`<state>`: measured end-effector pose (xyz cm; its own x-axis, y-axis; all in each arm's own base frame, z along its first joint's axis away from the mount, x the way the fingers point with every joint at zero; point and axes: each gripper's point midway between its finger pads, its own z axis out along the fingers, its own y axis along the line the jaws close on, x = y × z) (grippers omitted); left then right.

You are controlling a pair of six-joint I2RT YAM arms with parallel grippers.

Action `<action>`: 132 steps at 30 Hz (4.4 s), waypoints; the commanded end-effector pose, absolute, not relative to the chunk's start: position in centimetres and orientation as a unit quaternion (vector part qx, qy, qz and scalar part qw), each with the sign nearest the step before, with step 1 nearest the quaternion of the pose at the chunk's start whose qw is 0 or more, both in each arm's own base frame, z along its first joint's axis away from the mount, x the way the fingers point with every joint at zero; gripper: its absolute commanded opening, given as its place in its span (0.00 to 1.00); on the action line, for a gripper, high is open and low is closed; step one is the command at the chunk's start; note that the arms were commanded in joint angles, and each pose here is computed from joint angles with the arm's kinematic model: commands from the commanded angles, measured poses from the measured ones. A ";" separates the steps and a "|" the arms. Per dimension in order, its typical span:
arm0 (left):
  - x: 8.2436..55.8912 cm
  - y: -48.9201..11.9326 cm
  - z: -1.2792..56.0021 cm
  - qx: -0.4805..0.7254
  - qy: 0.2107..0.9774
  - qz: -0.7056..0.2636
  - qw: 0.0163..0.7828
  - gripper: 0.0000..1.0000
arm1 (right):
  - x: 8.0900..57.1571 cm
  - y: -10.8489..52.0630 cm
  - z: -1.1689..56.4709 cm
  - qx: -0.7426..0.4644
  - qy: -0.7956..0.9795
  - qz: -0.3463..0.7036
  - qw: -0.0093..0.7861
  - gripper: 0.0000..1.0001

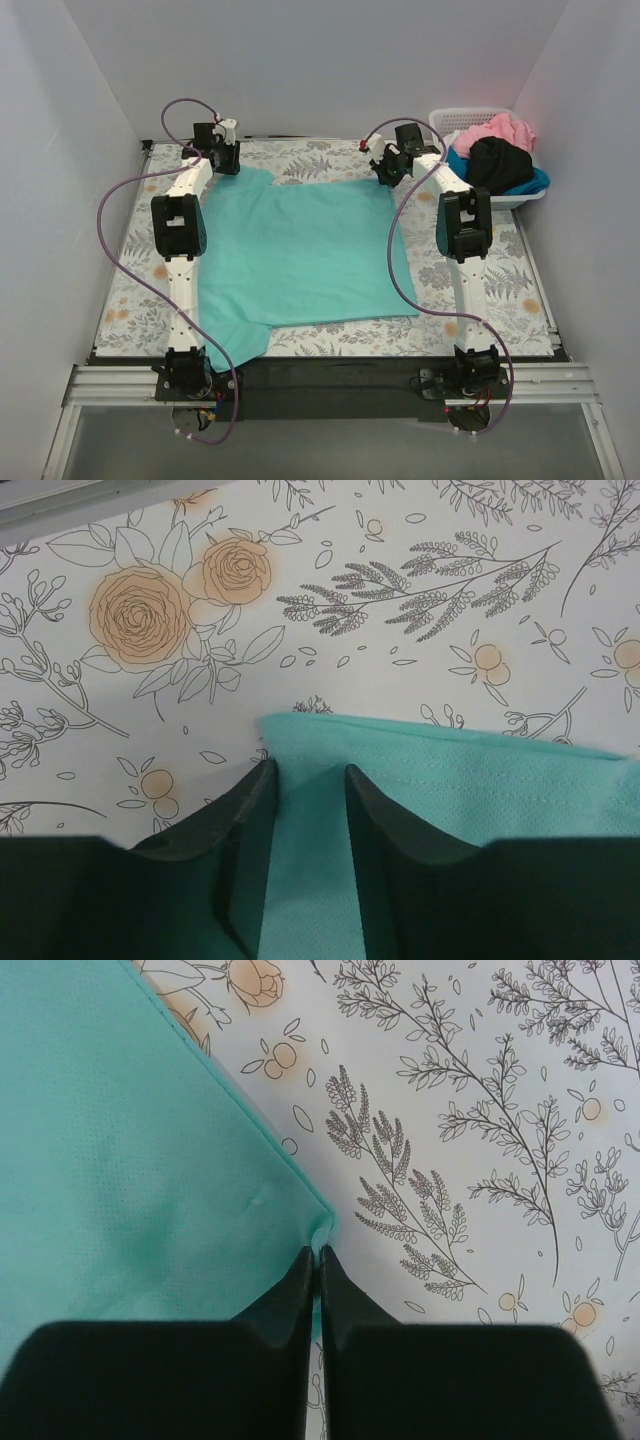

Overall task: Fold and stack the t-shirts
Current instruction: Fold the tshirt

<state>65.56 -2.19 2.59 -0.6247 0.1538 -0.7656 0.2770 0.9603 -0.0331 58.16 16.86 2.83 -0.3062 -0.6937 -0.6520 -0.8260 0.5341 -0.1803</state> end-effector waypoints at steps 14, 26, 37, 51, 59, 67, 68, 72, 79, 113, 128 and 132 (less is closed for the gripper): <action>65.9 -3.4 12.8 0.135 0.848 -0.099 0.503 0.00 | 56.1 17.0 8.3 -0.478 0.793 0.103 0.365 0.01; 59.2 -4.5 19.8 0.183 0.818 -0.132 0.530 0.00 | 52.3 16.8 12.8 -0.507 0.767 0.110 0.379 0.01; 48.4 -4.6 20.8 0.223 0.818 -0.114 0.517 0.00 | 46.4 15.6 12.5 -0.549 0.749 0.113 0.353 0.01; 38.5 -4.2 13.7 0.241 0.856 -0.100 0.446 0.00 | 41.0 14.3 7.7 -0.575 0.755 0.132 0.287 0.01; 37.2 -2.2 9.1 0.242 0.881 -0.055 0.403 0.00 | 38.1 14.4 4.7 -0.589 0.757 0.150 0.240 0.01; 38.5 -1.2 9.0 0.252 0.888 -0.034 0.383 0.00 | 38.8 14.2 5.2 -0.595 0.755 0.128 0.242 0.01; 38.4 -1.4 9.1 0.261 0.886 -0.041 0.380 0.00 | 39.0 14.1 5.3 -0.597 0.754 0.125 0.244 0.01; 37.8 -1.8 9.6 0.298 0.873 -0.050 0.382 0.01 | 39.5 13.8 5.7 -0.601 0.752 0.110 0.246 0.01; 35.2 -3.0 8.1 0.379 0.852 -0.078 0.352 0.10 | 38.4 13.2 4.4 -0.613 0.751 0.107 0.221 0.01; 38.7 -7.3 4.7 0.264 0.902 -0.269 0.210 0.50 | 36.8 14.4 2.6 -0.535 0.819 0.187 0.087 0.34; 32.2 -7.6 8.0 0.389 0.854 -0.259 0.229 0.22 | 35.7 13.7 3.0 -0.546 0.815 0.178 0.080 0.34; 29.9 -6.7 7.9 0.444 0.837 -0.218 0.234 0.40 | 35.1 13.6 3.4 -0.553 0.810 0.179 0.079 0.36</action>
